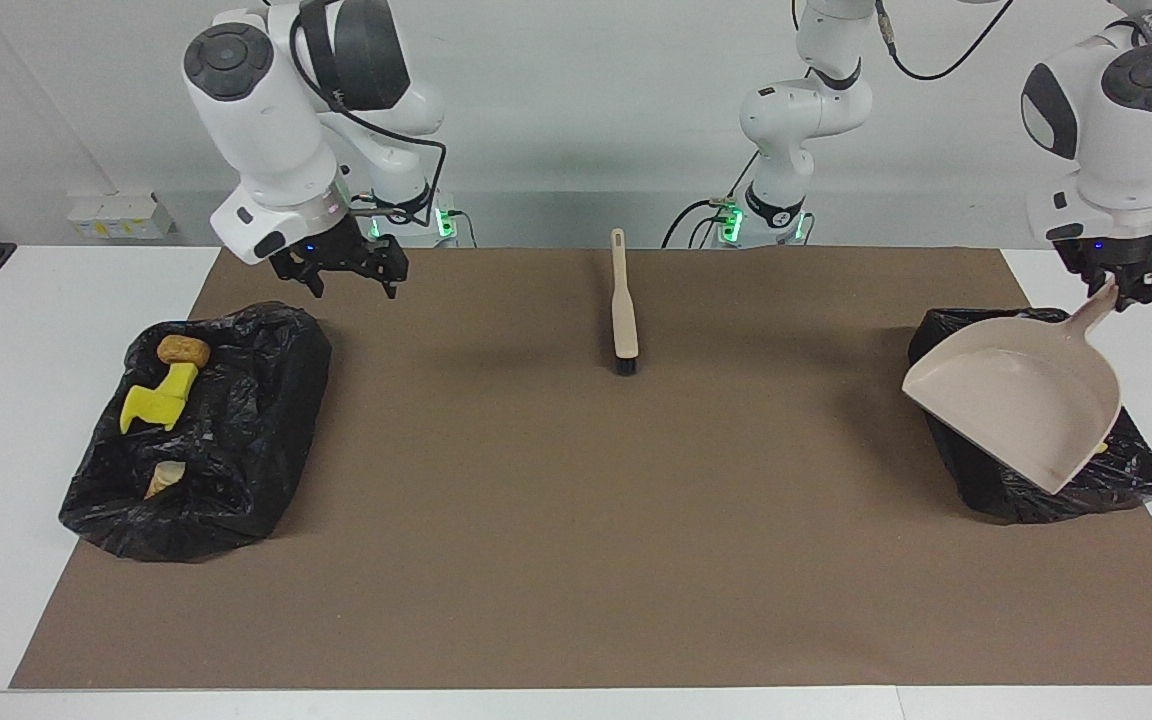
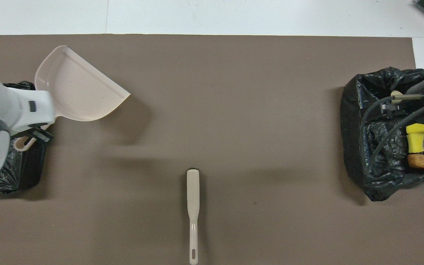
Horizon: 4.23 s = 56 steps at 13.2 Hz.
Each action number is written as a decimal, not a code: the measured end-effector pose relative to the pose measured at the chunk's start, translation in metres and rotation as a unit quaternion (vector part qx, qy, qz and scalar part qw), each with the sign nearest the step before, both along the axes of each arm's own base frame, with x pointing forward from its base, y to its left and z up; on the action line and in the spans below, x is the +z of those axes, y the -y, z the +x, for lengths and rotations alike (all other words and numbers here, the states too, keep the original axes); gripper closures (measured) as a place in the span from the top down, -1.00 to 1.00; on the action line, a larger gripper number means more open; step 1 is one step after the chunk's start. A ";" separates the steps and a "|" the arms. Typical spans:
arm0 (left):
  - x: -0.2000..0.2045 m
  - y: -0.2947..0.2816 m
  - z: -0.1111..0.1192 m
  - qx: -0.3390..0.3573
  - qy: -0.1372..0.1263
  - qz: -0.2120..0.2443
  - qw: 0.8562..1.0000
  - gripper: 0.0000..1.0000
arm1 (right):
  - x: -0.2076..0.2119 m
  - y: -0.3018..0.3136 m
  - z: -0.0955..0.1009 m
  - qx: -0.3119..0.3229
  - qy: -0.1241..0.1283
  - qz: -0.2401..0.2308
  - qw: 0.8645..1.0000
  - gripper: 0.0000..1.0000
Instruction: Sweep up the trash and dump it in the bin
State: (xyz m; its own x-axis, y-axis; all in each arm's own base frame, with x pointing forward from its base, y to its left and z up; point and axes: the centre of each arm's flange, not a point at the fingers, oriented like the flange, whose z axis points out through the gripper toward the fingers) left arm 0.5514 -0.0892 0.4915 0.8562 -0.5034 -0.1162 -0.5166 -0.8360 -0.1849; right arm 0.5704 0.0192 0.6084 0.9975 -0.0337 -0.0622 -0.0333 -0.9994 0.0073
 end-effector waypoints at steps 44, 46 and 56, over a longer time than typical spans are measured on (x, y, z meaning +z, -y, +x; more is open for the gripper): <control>0.116 -0.010 -0.027 0.118 0.040 -0.077 0.989 1.00 | 0.003 -0.001 -0.008 0.001 0.001 -0.001 1.000 1.00; 0.144 -0.024 -0.029 0.123 0.044 -0.078 0.988 1.00 | 0.003 -0.001 -0.008 0.001 0.001 -0.001 1.000 1.00; 0.174 -0.040 -0.017 0.145 0.023 -0.099 0.984 1.00 | 0.003 -0.001 -0.008 0.001 0.001 -0.001 1.000 1.00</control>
